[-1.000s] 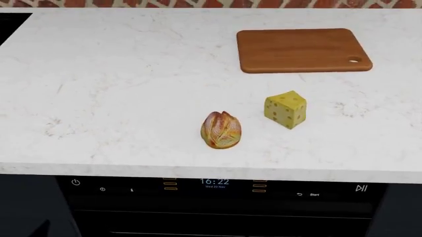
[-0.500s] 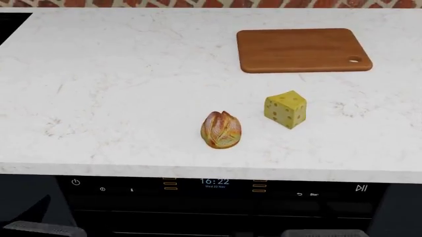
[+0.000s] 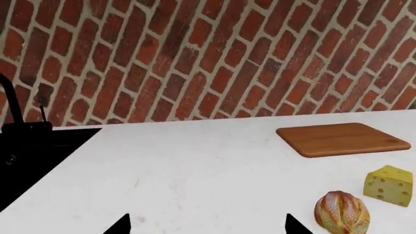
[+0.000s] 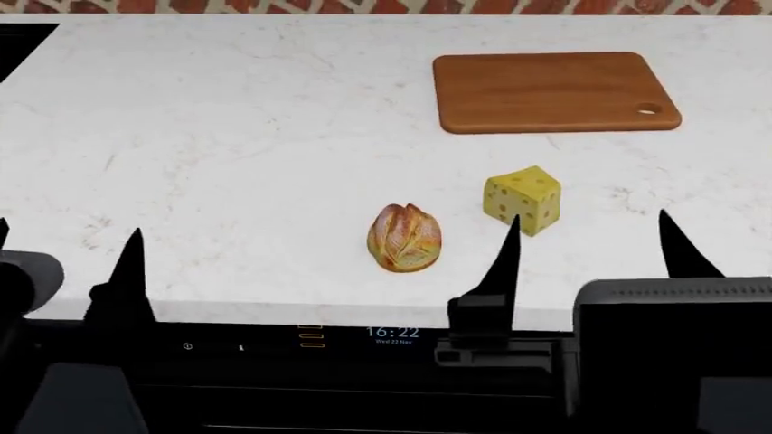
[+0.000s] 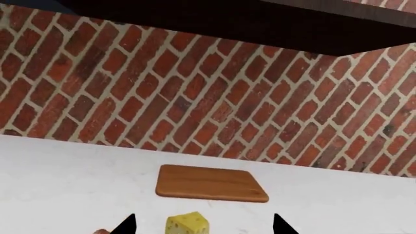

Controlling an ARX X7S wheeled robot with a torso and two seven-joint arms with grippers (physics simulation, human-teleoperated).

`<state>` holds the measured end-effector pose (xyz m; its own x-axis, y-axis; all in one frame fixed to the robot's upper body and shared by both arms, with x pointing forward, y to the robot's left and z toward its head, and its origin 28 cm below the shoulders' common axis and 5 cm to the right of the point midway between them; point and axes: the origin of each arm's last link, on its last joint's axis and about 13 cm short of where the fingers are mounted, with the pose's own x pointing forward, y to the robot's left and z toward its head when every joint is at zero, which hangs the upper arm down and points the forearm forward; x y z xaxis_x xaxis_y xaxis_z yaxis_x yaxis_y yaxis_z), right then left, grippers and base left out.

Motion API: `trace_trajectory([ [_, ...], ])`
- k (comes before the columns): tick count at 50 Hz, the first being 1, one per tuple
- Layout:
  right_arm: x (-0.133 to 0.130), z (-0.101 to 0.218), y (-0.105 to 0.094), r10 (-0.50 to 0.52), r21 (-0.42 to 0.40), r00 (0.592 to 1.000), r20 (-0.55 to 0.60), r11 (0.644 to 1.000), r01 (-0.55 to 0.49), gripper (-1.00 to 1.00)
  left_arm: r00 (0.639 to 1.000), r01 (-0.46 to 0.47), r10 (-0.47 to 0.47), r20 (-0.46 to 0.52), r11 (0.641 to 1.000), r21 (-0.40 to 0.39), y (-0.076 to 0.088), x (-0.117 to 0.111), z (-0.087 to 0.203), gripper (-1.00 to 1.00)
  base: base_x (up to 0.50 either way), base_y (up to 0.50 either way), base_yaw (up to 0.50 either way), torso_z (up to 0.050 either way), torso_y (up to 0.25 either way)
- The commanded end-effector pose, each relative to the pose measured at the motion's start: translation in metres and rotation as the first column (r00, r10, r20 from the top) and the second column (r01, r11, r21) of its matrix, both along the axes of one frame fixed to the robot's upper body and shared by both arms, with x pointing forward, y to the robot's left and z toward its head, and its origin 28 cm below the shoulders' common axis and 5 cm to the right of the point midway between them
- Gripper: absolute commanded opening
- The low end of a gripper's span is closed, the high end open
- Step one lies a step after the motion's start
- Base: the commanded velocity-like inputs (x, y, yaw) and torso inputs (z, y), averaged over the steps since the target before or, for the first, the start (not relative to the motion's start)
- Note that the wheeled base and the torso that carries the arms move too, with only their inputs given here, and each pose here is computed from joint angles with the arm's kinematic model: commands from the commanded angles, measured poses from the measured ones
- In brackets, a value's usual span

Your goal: Place the bread and cheese on the cutting board.

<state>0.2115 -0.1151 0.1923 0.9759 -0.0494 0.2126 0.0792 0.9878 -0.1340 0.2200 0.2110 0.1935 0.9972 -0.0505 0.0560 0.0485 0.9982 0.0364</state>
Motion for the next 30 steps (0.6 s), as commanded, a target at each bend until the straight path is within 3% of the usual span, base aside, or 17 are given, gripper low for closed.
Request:
trace_trajectory([
  [1,-0.0033,0.0069,-0.0020,-0.007,-0.023,1.000,-0.024,1.000,0.006,1.00,1.000,0.003,-0.003,-0.003,1.000,0.001,0.0033,-0.0023,0.0116,1.00,0.00,0.00,0.00,0.000,0.000],
  [30,-0.0092,0.0081,-0.0044,0.010,-0.004,1.000,-0.020,1.000,-0.010,1.00,1.000,-0.002,0.002,0.003,1.000,-0.005,0.0043,-0.0061,0.0163,1.00,0.48,0.00,0.00,0.000,0.001],
])
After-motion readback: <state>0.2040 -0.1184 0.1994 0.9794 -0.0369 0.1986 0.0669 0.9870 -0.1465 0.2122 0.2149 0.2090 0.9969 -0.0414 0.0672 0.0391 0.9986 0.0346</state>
